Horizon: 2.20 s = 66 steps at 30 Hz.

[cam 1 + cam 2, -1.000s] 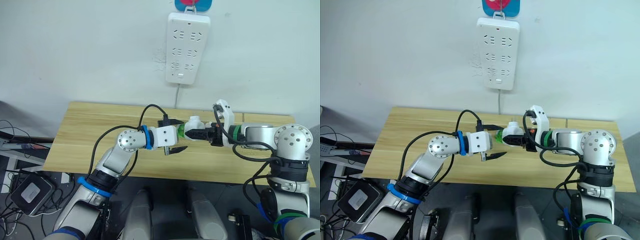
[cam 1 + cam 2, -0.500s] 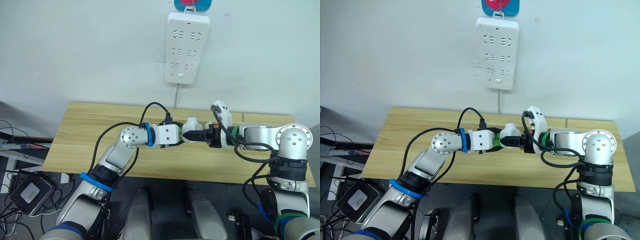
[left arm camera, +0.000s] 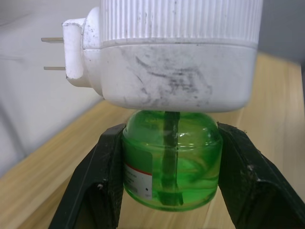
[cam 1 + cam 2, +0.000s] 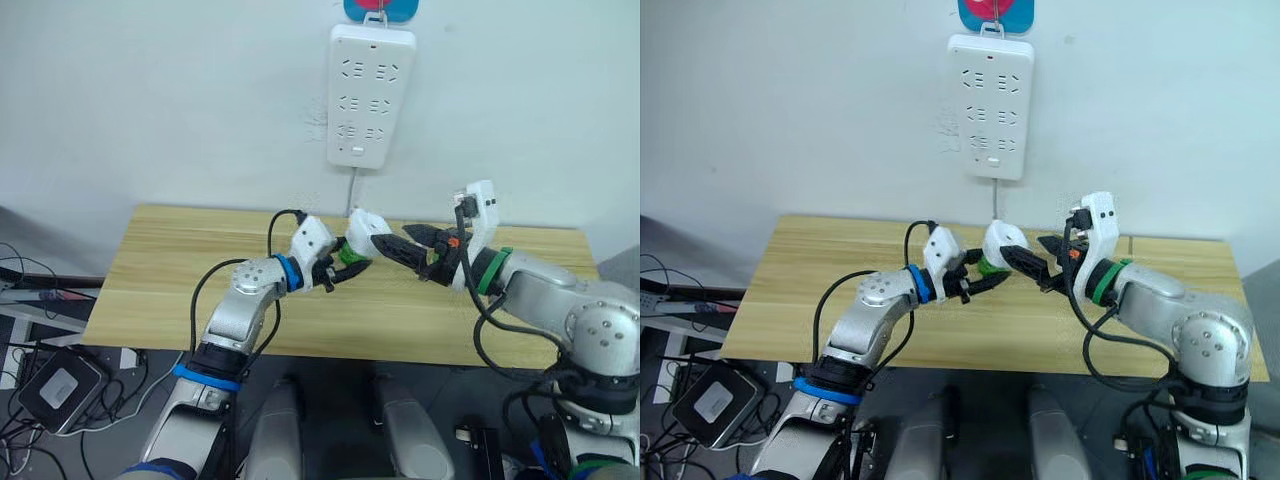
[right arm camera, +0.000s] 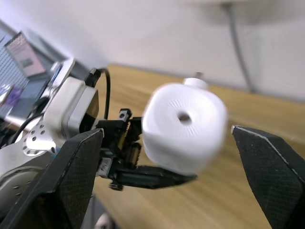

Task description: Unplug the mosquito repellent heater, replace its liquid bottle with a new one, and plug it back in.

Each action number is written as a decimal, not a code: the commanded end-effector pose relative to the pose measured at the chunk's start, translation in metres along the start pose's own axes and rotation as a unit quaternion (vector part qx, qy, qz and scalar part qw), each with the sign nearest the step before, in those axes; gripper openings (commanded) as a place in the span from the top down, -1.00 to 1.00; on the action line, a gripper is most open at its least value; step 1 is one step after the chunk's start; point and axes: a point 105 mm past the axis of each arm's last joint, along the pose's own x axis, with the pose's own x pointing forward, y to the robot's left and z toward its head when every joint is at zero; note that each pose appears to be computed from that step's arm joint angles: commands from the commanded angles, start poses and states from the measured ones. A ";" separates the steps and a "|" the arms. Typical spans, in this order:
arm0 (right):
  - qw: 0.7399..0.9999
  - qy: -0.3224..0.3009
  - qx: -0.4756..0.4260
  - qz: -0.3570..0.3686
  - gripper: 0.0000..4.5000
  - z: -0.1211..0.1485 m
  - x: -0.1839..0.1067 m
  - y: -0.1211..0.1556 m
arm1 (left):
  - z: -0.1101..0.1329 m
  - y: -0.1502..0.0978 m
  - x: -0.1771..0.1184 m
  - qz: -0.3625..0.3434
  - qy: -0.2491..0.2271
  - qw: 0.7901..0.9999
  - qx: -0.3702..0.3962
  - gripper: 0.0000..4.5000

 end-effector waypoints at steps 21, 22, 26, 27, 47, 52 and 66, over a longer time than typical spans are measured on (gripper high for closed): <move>0.995 -0.096 -0.015 -0.007 -0.60 0.016 0.040 0.014 | 0.032 -0.025 0.004 -0.016 -0.065 0.997 -0.031 -0.01; 0.996 -0.093 -0.017 -0.007 -0.44 0.014 0.040 0.014 | 0.032 -0.025 0.004 -0.016 -0.066 0.997 -0.031 -0.01; 0.996 -0.085 -0.018 -0.005 -0.39 0.011 0.040 0.014 | 0.032 -0.023 0.003 -0.009 -0.067 0.997 -0.023 -0.01; 0.996 -0.085 -0.016 -0.005 -0.39 0.011 0.040 0.013 | 0.033 -0.022 0.003 -0.007 -0.067 0.998 -0.013 -0.01; 0.976 -0.115 -0.170 -0.071 -0.39 -0.007 0.002 -0.023 | 0.013 0.031 -0.096 0.194 -0.029 0.981 0.007 -1.00; 0.970 -0.136 -0.174 -0.102 -0.39 -0.002 -0.008 -0.033 | 0.034 0.036 -0.103 0.186 -0.037 0.982 0.018 -1.00; 0.969 -0.192 -0.136 -0.078 -0.39 0.036 -0.008 -0.017 | 0.109 0.067 -0.043 0.003 -0.048 0.993 0.111 -1.00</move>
